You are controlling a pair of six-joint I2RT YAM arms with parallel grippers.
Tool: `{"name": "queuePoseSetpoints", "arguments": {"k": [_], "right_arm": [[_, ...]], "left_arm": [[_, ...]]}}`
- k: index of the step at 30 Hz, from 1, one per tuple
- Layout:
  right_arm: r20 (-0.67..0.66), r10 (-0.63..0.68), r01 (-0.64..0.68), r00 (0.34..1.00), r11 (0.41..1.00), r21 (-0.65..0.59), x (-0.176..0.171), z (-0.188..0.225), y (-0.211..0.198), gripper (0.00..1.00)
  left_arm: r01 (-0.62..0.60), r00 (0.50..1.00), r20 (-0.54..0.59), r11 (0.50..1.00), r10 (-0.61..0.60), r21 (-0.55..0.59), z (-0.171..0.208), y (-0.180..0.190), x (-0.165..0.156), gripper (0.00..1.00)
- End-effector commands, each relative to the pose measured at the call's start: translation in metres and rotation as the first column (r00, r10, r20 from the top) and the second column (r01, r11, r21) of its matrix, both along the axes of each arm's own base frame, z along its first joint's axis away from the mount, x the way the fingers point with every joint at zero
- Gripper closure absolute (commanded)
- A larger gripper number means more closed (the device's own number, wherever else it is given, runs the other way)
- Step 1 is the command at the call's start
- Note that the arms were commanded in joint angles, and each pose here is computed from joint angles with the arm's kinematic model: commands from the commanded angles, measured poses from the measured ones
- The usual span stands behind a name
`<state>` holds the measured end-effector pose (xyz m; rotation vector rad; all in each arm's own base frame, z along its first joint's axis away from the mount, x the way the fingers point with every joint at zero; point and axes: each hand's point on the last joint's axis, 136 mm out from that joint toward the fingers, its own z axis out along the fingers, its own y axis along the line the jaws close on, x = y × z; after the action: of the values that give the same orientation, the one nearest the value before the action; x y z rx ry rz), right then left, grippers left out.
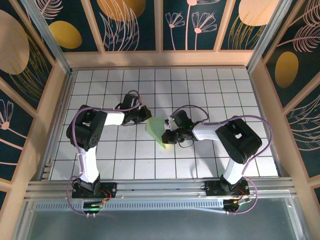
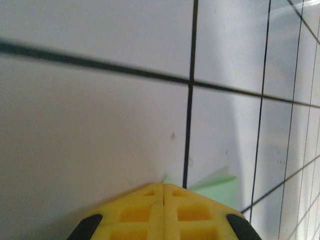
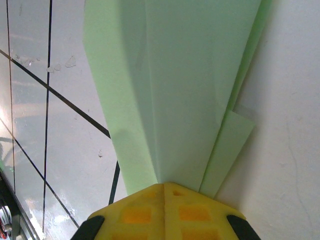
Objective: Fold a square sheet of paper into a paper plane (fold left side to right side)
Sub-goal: Fourth fold the wing at the center of the table.
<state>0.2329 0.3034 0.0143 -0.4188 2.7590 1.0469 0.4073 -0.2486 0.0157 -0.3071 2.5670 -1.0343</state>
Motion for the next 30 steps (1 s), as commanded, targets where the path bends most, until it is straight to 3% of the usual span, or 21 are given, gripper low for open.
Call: {"name": "queuePoseSetpoints", "arguments": {"k": [1,8,14,21,30], "right_arm": [[-0.189,-0.035,-0.011,0.981,0.972,-0.236,-0.044,-0.053,-0.051,1.0],[-0.174,-0.036,-0.003,0.984,0.975,-0.221,-0.036,-0.048,-0.05,1.0],[-0.149,-0.027,-0.003,0.989,0.98,-0.2,-0.027,-0.04,-0.049,1.0],[-0.149,-0.023,-0.008,0.989,0.979,-0.203,-0.025,-0.041,-0.053,1.0],[-0.154,-0.031,-0.002,0.988,0.979,-0.206,-0.026,-0.042,-0.054,1.0]], "left_arm": [[-0.142,0.989,0.053,0.979,0.136,0.144,-0.021,0.05,0.038,0.94],[-0.142,0.988,0.088,0.979,0.13,0.147,-0.008,0.055,0.044,0.94],[-0.083,0.985,0.158,0.995,0.073,0.052,0.029,0.049,-0.001,0.96],[0.13,0.972,0.207,0.987,-0.108,-0.094,0.066,-0.015,-0.061,0.96],[0.209,0.967,0.178,0.968,-0.183,-0.142,0.048,-0.063,-0.056,0.97]]}}
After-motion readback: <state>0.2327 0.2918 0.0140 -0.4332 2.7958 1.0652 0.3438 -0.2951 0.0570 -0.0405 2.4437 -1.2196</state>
